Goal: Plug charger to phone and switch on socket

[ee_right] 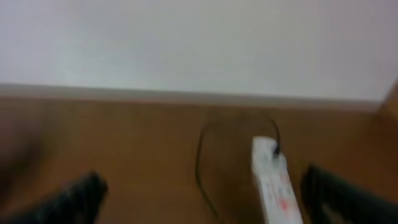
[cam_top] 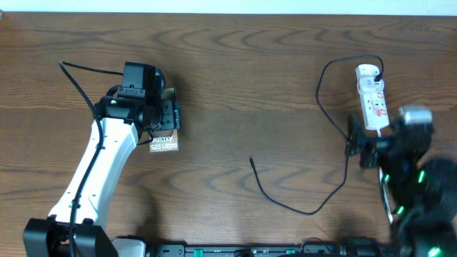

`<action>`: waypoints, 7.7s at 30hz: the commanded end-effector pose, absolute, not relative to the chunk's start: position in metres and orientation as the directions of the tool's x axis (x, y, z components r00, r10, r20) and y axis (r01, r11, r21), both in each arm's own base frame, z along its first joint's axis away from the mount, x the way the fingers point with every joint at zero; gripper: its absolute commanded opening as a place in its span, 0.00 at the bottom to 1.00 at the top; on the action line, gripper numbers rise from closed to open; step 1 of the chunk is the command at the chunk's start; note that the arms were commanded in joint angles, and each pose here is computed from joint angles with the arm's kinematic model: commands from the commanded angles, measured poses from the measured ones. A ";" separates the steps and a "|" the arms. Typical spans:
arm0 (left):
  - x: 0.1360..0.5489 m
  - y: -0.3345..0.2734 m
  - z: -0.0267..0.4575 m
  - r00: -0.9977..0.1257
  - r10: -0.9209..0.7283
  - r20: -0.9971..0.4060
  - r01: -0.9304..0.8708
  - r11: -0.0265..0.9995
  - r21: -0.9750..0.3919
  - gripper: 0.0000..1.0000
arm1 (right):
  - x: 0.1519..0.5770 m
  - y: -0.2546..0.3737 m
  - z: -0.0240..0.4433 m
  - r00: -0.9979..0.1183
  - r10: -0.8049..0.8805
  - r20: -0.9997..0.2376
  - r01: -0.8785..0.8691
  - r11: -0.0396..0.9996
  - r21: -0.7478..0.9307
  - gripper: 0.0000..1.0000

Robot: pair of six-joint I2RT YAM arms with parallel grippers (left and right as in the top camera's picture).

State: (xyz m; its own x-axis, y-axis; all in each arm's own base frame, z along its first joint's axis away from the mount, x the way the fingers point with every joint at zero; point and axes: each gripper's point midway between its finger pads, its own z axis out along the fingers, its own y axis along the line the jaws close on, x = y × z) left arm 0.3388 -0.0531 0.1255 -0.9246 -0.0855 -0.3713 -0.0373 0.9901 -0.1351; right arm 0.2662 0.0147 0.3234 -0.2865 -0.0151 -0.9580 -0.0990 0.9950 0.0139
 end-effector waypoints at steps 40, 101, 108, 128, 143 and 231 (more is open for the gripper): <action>0.344 -0.058 0.130 -0.254 -0.967 0.031 -0.880 0.218 -0.422 0.07 | 0.398 0.261 0.181 -0.951 -0.186 -0.246 -0.276 0.160 0.948 0.89; 0.306 -0.074 0.120 0.314 -0.899 0.306 -0.919 -0.369 -0.140 0.07 | 0.300 0.401 0.163 -0.822 -0.472 -0.317 -0.433 0.157 0.888 0.75; 0.305 -0.080 0.122 0.307 -0.891 0.336 -0.923 -0.364 -0.123 0.07 | 0.301 0.402 0.159 -0.821 -0.472 -0.321 -0.444 0.175 0.879 0.69; 0.303 -0.089 0.122 0.280 -0.897 0.340 -0.933 -0.338 -0.124 0.07 | 0.296 0.410 0.153 -0.811 -0.484 -0.328 -0.468 0.200 0.861 0.60; 0.303 -0.089 0.122 0.280 -0.898 0.341 -0.933 -0.338 -0.125 0.07 | 0.296 0.410 0.153 -0.811 -0.484 -0.329 -0.469 0.200 0.860 0.42; 0.319 -0.080 0.127 0.082 -0.947 0.312 -0.952 -0.166 -0.256 0.93 | 0.304 0.404 0.144 -0.825 -0.468 -0.315 -0.472 0.265 0.841 0.01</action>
